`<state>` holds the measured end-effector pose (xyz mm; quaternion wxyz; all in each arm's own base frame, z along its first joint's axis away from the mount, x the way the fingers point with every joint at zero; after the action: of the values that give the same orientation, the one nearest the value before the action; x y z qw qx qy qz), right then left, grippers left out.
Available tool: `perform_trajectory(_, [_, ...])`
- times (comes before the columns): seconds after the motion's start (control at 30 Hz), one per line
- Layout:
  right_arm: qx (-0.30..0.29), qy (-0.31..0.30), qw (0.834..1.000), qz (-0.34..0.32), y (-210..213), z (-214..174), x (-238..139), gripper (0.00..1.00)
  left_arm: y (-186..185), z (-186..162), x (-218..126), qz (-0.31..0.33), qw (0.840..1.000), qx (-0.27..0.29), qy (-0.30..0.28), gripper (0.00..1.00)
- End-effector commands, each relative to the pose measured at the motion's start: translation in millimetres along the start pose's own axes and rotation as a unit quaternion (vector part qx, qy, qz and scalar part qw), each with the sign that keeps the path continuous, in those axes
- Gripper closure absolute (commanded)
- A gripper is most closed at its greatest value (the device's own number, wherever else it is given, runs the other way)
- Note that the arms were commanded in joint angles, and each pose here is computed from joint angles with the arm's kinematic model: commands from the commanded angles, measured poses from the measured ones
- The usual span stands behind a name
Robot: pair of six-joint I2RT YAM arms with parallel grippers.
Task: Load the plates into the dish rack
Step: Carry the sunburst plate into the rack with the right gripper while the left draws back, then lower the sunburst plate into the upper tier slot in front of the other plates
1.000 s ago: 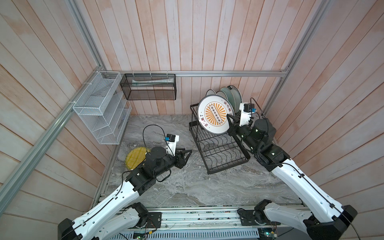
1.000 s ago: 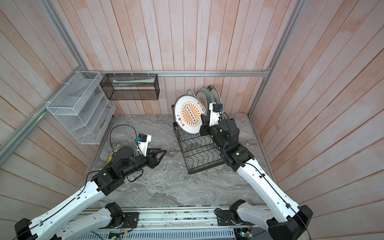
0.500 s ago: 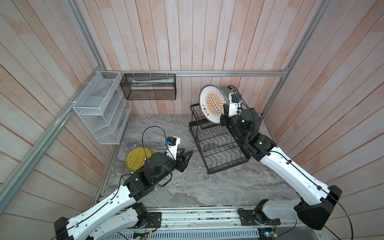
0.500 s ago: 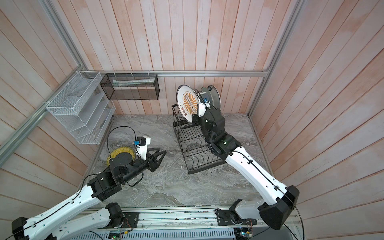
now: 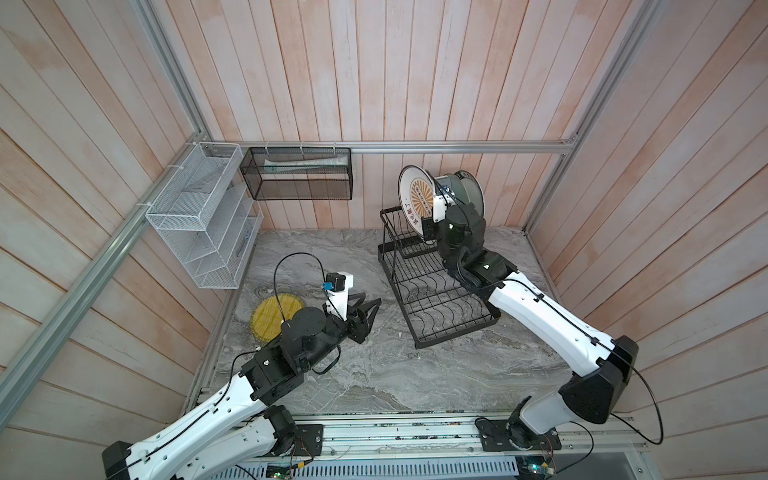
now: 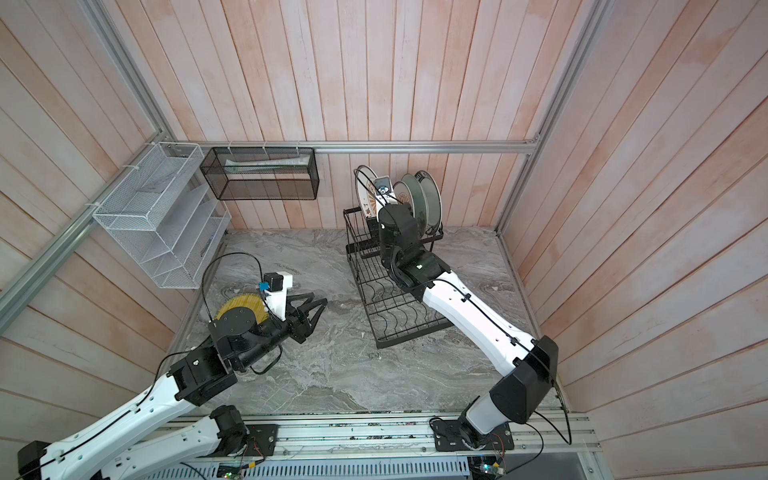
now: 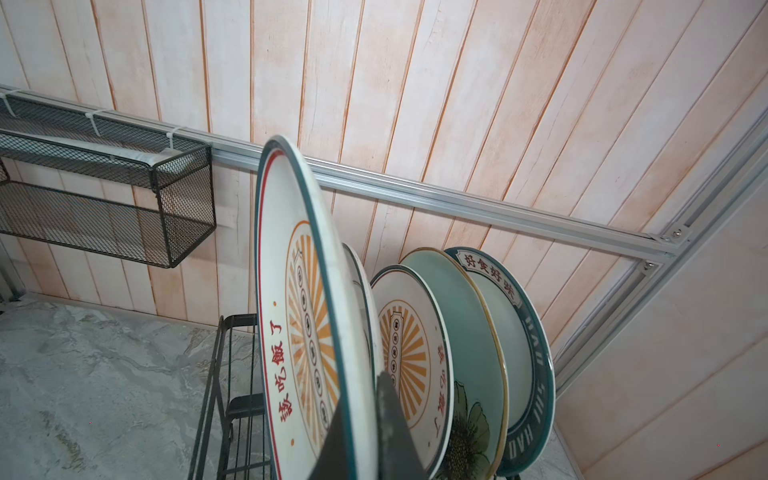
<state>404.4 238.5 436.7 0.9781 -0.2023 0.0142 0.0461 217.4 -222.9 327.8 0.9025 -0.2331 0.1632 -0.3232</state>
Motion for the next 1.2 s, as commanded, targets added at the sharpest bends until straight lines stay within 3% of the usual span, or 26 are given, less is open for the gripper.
perform_trajectory(0.0, [0.016, -0.024, 0.999, -0.031, -13.2, 24.6, -2.7, 1.00, -0.1, 3.5, -5.0, 0.001, 1.000, 0.006, -0.009, 0.50])
perform_trajectory(0.57, [-0.029, 0.018, 0.998, -0.051, 14.6, 5.4, 31.6, 1.00, 5.3, 2.5, -12.1, 0.006, 1.000, 0.006, -0.018, 0.50])
perform_trajectory(1.17, [-0.039, 0.040, 0.997, -0.054, 27.3, -12.6, 42.2, 1.00, 7.3, 5.7, -18.1, 0.009, 1.000, 0.005, -0.027, 0.50])
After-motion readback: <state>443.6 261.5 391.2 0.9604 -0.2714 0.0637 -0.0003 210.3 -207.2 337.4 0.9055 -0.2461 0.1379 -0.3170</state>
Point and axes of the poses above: each gripper's point midway between its finger pads, its own x axis out along the fingers, its own y axis along the line the jaws close on, z = x × y, the point moved 1 cm from there along -x, back along the fingers, and after that the axes turned 13 degrees about -x, right-handed, at the moved point
